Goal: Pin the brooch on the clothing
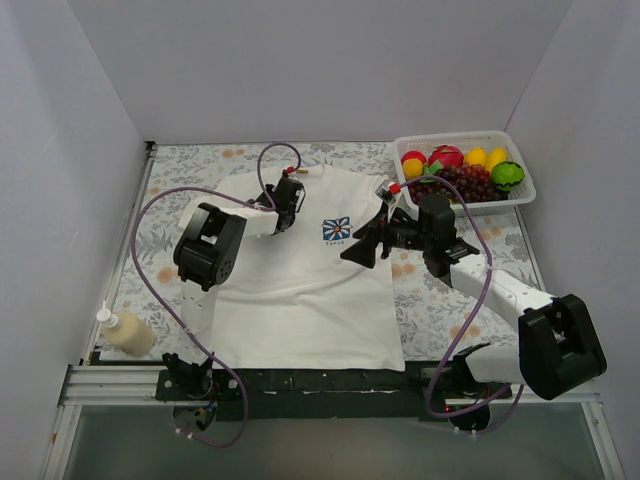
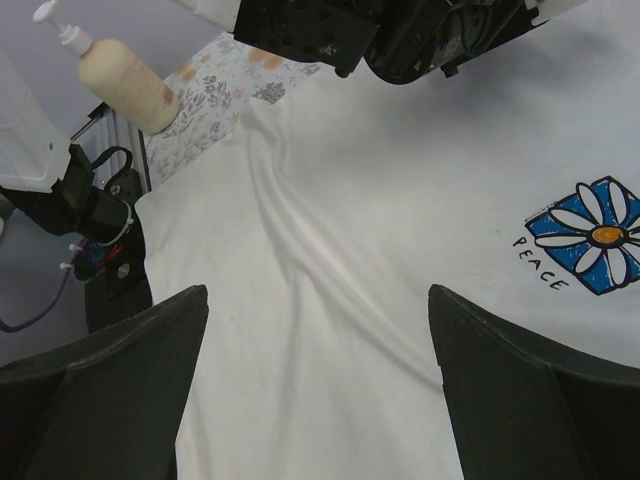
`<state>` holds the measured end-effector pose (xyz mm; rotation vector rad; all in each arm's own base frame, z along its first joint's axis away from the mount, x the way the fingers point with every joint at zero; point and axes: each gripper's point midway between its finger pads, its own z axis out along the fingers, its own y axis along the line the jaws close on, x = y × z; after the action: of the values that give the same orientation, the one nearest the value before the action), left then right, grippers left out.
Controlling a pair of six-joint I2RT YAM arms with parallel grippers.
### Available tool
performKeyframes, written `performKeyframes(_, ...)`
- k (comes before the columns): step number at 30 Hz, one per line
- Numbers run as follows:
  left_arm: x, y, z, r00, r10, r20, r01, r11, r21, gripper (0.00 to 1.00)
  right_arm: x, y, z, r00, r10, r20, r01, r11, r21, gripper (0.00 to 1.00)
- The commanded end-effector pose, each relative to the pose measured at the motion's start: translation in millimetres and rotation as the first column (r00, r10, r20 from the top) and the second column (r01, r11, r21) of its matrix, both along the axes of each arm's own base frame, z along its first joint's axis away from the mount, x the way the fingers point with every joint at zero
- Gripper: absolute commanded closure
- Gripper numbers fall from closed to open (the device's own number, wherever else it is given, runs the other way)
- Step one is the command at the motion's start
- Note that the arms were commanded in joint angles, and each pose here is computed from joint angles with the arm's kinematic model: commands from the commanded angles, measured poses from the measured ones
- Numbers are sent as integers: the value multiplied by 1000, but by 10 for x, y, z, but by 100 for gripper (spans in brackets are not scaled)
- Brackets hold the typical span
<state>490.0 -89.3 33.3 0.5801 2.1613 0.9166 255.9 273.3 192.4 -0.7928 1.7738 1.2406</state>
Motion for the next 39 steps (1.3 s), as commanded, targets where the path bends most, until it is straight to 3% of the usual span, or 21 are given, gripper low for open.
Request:
performKeyframes(1, -236, -169, -367, 997, -7, -80, 6, 1000, -13, 100, 16, 27, 73, 1000, 6, 29, -7, 1000, 23, 2)
performKeyframes(11, -238, -585, -496, 995, -10, -99, -4, 989, -149, 100, 19, 15, 61, 1000, 1, 28, -1, 1000, 19, 2)
performKeyframes(20, -115, -917, -86, 998, -60, -30, 45, 932, -359, 100, 21, 23, 54, 1000, 2, 26, -2, 1000, 20, 2)
performKeyframes(28, -42, -1115, 288, 994, -103, 29, 101, 807, -582, 100, 25, 22, 64, 1000, 1, 25, -2, 1000, 22, 2)
performKeyframes(34, -89, -1079, 427, 992, -111, 63, 124, 725, -678, 100, 31, 28, 51, 1000, 2, 18, -2, 1000, 22, 2)
performKeyframes(39, -119, -1106, 753, 980, -150, 132, 195, 573, -796, 100, 49, 44, 44, 1000, 3, 5, -3, 1000, 27, 2)
